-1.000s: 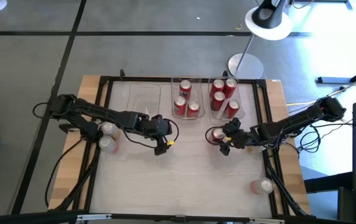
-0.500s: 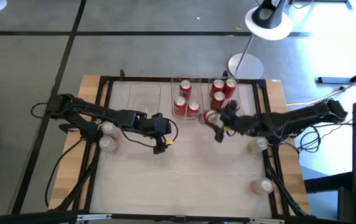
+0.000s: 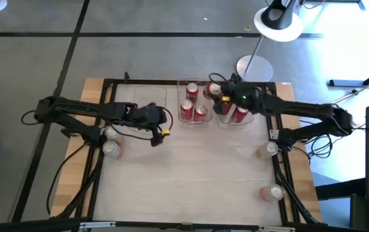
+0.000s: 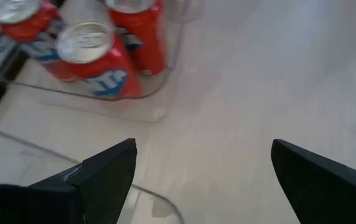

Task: Sort soda cans
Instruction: Put the red soda can into the middle transparent bin

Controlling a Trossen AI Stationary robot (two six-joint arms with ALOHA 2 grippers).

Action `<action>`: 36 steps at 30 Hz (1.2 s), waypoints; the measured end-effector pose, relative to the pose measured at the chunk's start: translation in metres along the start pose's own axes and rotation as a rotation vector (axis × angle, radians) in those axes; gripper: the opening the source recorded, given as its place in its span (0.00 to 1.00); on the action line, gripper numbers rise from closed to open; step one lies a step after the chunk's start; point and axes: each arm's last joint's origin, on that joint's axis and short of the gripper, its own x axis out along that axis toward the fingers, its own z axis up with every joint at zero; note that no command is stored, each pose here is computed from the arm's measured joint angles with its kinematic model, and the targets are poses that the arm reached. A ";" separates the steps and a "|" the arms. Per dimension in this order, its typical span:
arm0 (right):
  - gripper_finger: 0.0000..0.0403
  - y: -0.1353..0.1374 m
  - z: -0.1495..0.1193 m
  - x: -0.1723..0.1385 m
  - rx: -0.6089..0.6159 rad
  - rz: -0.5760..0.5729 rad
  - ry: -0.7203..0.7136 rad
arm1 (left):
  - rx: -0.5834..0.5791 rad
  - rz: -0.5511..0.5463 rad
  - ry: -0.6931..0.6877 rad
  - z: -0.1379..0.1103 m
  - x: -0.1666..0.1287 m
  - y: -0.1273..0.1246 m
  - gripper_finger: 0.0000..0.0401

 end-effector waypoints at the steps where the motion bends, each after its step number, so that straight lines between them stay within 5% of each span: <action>1: 0.69 -0.002 -0.003 0.007 0.006 0.008 0.016 | -0.007 0.011 -0.003 0.000 -0.001 0.002 0.89; 10: 0.69 -0.004 -0.031 0.058 0.028 0.067 0.097 | -0.027 0.034 -0.005 0.001 -0.003 0.009 0.89; 29: 0.70 0.008 -0.065 0.096 0.037 0.075 0.205 | -0.035 0.048 -0.004 0.001 -0.003 0.010 0.89; 36: 0.92 0.008 -0.065 0.096 0.034 0.068 0.197 | -0.035 0.048 -0.004 0.001 -0.003 0.010 0.89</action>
